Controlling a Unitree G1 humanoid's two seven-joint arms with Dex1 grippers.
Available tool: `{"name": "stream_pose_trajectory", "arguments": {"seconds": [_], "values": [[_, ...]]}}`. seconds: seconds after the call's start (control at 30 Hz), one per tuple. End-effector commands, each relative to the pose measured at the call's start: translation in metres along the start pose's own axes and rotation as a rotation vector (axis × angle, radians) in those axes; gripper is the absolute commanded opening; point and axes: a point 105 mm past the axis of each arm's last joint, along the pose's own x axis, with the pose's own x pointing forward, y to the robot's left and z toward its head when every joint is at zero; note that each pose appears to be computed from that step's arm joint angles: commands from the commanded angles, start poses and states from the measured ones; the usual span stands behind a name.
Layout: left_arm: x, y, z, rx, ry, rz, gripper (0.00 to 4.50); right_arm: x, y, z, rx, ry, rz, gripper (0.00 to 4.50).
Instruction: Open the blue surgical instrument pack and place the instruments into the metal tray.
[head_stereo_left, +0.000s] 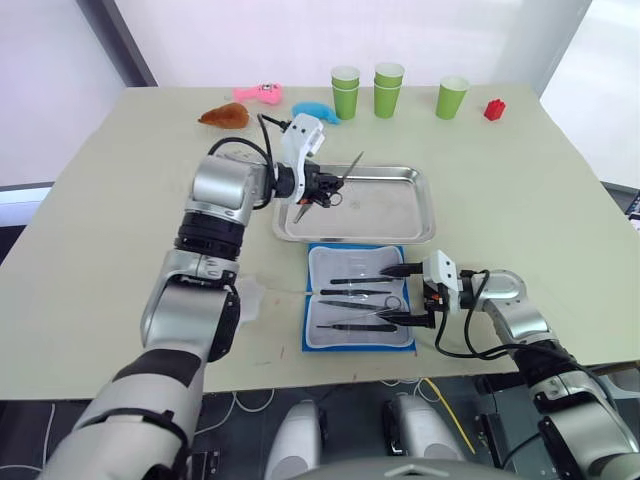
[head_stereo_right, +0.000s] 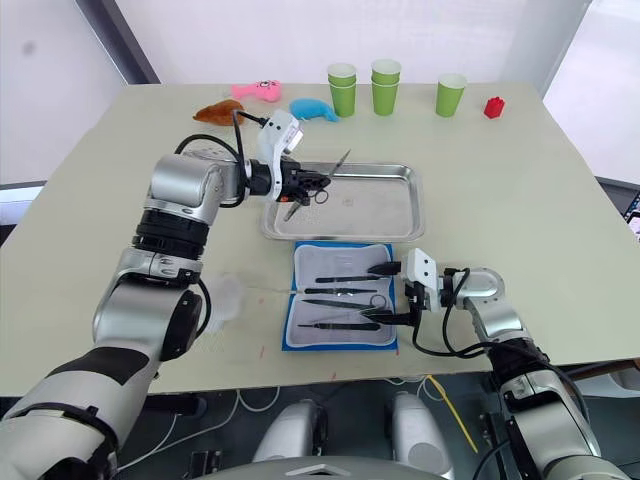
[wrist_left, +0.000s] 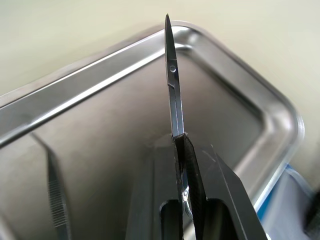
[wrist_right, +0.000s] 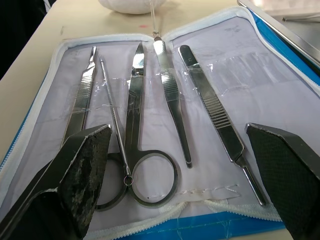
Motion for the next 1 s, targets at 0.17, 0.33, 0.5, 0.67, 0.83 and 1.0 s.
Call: {"name": "stream_pose_trajectory", "arguments": {"seconds": [0.17, 0.33, 0.5, 0.67, 0.83, 1.0], "values": [[0.009, 0.009, -0.006, -0.022, -0.08, 0.185, 0.02, 0.004, 0.023, -0.049, 0.153, 0.146, 0.037, 4.5], [0.015, 0.016, -0.014, -0.069, -0.104, 0.305, 0.02, 0.002, 0.021, -0.048, 0.148, 0.147, 0.03, 4.5], [0.019, 0.021, -0.025, -0.104, -0.091, 0.367, 0.02, 0.001, 0.021, -0.048, 0.146, 0.149, 0.027, 4.5], [0.022, 0.021, -0.036, -0.155, -0.056, 0.382, 0.02, 0.001, 0.022, -0.048, 0.147, 0.148, 0.03, 4.5], [0.024, 0.024, -0.044, -0.198, -0.023, 0.396, 0.02, 0.001, 0.021, -0.047, 0.145, 0.146, 0.029, 4.5], [0.028, 0.024, -0.051, -0.221, 0.004, 0.391, 0.02, 0.001, 0.02, -0.047, 0.144, 0.146, 0.026, 4.5]]}}
